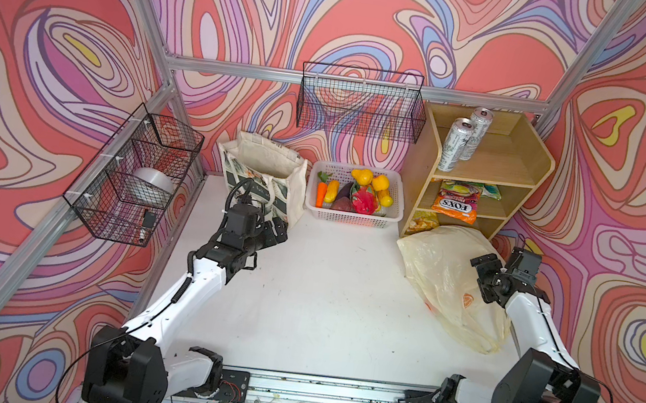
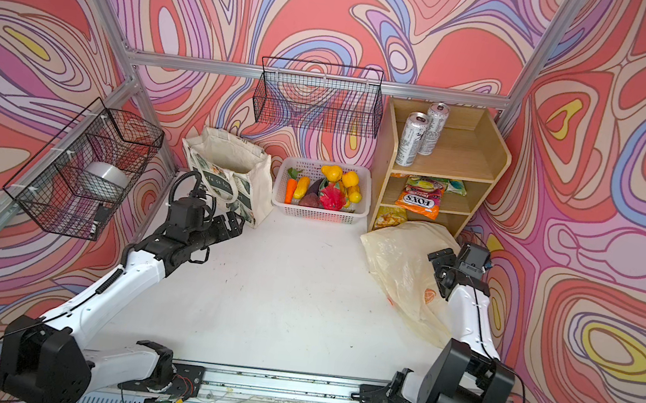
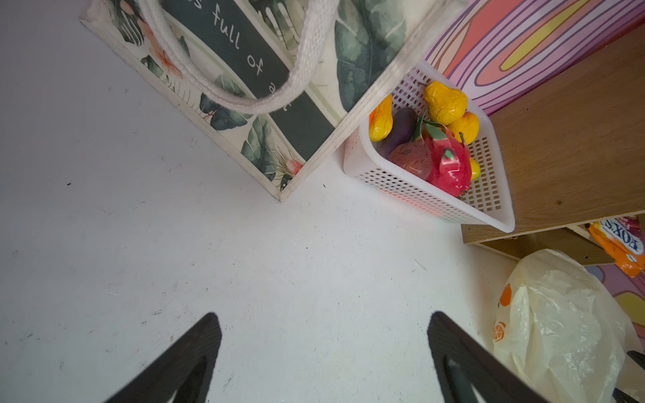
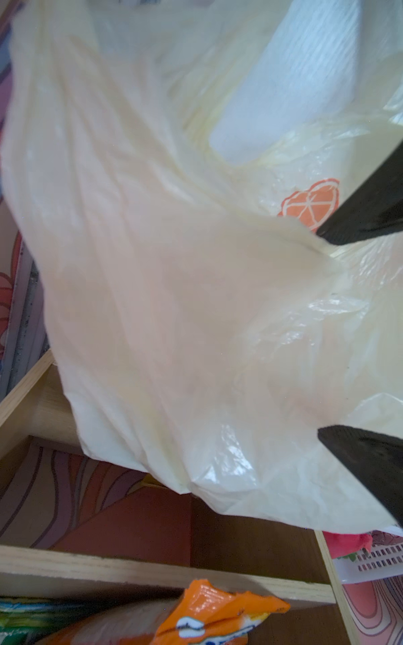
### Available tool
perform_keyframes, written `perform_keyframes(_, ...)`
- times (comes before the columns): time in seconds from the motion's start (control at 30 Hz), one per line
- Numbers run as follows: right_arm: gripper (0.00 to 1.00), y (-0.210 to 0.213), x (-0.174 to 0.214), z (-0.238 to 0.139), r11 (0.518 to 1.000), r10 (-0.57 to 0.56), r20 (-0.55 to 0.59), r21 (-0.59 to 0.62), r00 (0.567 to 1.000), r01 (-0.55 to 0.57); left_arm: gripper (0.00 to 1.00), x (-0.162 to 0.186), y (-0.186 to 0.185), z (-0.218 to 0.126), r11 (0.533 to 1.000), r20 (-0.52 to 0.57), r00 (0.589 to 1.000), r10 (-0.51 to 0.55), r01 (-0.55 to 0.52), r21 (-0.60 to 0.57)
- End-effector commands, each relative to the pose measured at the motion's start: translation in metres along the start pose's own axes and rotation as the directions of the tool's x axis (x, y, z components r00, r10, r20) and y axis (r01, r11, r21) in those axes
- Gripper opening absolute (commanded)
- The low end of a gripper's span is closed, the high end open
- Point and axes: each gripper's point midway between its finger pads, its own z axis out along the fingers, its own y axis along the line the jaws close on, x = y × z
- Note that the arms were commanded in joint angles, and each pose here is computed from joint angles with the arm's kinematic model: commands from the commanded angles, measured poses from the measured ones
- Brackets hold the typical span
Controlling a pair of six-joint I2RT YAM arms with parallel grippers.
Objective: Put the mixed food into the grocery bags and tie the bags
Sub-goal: 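Grasp the cream plastic bag with the right gripper and drag it toward the shelf, then grasp the canvas tote rim with the left gripper while right gripper releases the bag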
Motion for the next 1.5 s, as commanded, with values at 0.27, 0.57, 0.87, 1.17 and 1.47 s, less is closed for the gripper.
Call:
perform_keyframes(0.27,0.98,-0.054,0.002,-0.037,0.959,0.080,0.080,0.264,0.994,-0.098,0.96,-0.011,0.006,-0.021,0.996,0.007,1.000,0.001,-0.001,-0.092)
perform_keyframes(0.57,0.98,0.019,-0.008,-0.080,0.996,-0.013,0.108,-0.086,0.994,0.022,0.98,-0.060,0.002,-0.047,0.987,0.133,0.991,0.035,-0.014,-0.162)
perform_keyframes(0.87,0.87,0.139,0.047,-0.133,0.794,-0.290,-0.042,-0.568,0.956,0.216,0.97,-0.144,0.002,-0.028,0.965,0.193,0.979,-0.067,0.113,-0.237)
perform_keyframes(1.17,0.84,0.179,0.192,-0.126,0.638,-0.618,-0.159,-0.675,0.770,0.372,0.94,-0.172,0.011,0.046,0.906,0.151,0.964,-0.220,0.259,-0.335)
perform_keyframes(1.47,0.83,0.174,0.228,-0.112,0.615,-0.686,-0.200,-0.673,0.700,0.410,0.89,-0.167,0.033,0.087,0.854,0.118,0.965,-0.234,0.261,-0.449)
